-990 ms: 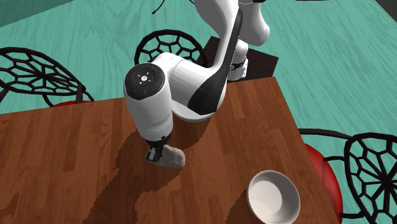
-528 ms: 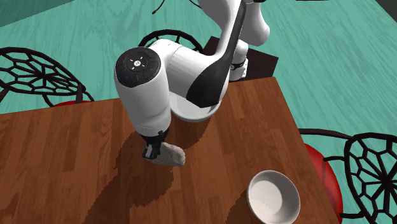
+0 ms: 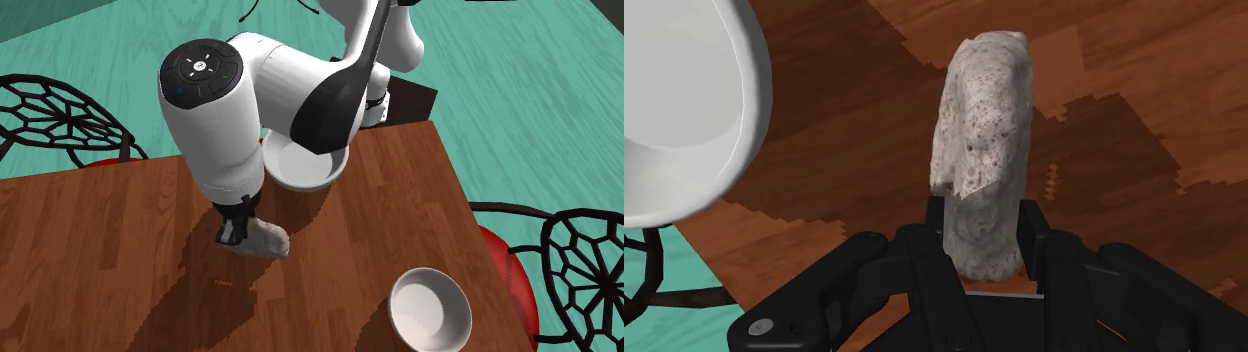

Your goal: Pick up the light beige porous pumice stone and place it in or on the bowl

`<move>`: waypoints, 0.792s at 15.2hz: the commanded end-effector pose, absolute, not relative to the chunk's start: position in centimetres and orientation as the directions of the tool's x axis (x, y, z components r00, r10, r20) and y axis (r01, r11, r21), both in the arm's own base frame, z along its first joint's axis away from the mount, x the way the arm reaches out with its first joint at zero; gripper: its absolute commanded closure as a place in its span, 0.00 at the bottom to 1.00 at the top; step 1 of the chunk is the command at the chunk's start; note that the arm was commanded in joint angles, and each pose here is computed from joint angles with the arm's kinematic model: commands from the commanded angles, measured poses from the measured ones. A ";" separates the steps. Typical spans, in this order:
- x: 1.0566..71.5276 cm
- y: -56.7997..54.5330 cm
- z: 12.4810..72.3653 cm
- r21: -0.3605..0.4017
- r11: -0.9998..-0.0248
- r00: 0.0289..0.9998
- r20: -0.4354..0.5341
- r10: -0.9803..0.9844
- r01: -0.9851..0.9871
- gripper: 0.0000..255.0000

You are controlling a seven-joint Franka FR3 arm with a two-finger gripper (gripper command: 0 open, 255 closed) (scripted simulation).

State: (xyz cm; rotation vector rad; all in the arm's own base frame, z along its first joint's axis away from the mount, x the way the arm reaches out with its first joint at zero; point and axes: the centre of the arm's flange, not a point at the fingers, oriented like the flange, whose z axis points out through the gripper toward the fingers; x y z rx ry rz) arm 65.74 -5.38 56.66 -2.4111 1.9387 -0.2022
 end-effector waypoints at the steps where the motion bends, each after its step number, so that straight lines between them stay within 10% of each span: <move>1: 65.6 -5.4 57.9 -0.114 -0.218 0.210 0.076 -0.975 -0.969 1.00; 12: 64.3 -5.5 62.8 -0.114 -0.218 0.210 0.076 -0.975 -0.969 1.00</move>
